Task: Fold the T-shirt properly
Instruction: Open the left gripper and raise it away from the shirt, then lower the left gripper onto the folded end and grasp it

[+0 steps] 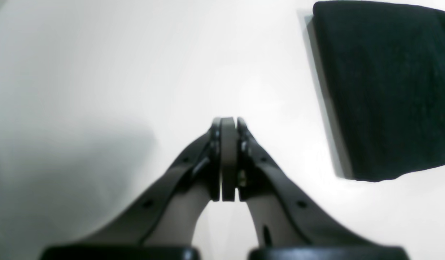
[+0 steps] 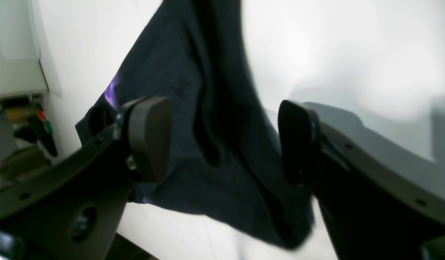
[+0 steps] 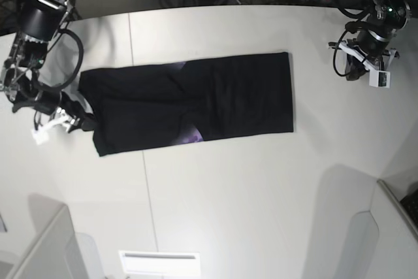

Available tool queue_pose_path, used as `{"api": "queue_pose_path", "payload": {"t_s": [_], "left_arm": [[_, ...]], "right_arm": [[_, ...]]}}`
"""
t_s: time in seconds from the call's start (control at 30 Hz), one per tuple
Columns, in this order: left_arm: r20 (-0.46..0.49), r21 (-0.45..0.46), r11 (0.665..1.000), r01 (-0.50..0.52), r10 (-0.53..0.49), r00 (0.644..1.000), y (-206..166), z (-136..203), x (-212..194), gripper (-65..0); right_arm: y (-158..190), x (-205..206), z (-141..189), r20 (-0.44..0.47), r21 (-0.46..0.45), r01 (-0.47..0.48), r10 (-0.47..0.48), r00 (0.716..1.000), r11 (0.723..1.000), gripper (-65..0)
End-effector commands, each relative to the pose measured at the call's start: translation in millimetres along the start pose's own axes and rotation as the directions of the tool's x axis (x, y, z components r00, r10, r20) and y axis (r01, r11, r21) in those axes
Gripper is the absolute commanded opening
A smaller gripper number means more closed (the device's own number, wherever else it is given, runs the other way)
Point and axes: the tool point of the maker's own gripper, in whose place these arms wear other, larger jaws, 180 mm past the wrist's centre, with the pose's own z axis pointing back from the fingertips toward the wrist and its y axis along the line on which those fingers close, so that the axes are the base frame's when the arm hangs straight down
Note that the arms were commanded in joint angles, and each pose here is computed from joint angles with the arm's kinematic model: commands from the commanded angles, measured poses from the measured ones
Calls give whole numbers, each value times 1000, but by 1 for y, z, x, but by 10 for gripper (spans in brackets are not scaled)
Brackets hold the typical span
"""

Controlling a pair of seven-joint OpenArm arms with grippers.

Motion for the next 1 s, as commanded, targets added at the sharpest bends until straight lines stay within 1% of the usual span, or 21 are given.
{"api": "queue_pose_path", "payload": {"t_s": [0.0, 0.07, 0.17, 0.3, 0.43, 0.57, 0.73, 0.9, 0.97], "left_arm": [[22, 1, 999, 39, -39, 999, -1, 0, 9, -650], [-21, -5, 995, 97, -97, 995, -10, -6, 1, -650], [-47, -9, 991, 135, -136, 990, -17, -11, -4, -650], [-43, -16, 991, 135, -135, 990, -20, -12, -3, -650], [-27, -14, 991, 135, -136, 990, -20, -14, 4, -650], [-35, -14, 992, 124, -125, 992, -18, -18, 1, -650], [-48, -18, 995, 97, -98, 994, -16, -27, -3, -650], [-49, -20, 997, 81, -82, 995, -15, -33, -3, -650], [-45, -44, 995, 93, -95, 994, -23, -37, 0, -650]], "right_arm": [[9, 16, 3, 37, 27, -19, 18, 999, 999, -216], [5, 17, 2, 34, 13, -21, 20, 999, 1000, -216], [1, 13, -3, 2, -8, -44, 44, 999, 999, -218], [-3, 11, -6, -8, -43, -98, 98, 995, 994, -218], [-12, 3, -10, -37, -63, -98, 96, 995, 993, -218], [-13, -13, -16, -89, -63, -111, 106, 990, 992, -218], [-8, -34, -27, -156, -57, -153, 143, 977, 987, -218], [-4, -43, -34, -176, -45, -156, 145, 974, 987, -218], [-3, -45, -34, -184, -43, -156, 145, 972, 987, -218]]}}
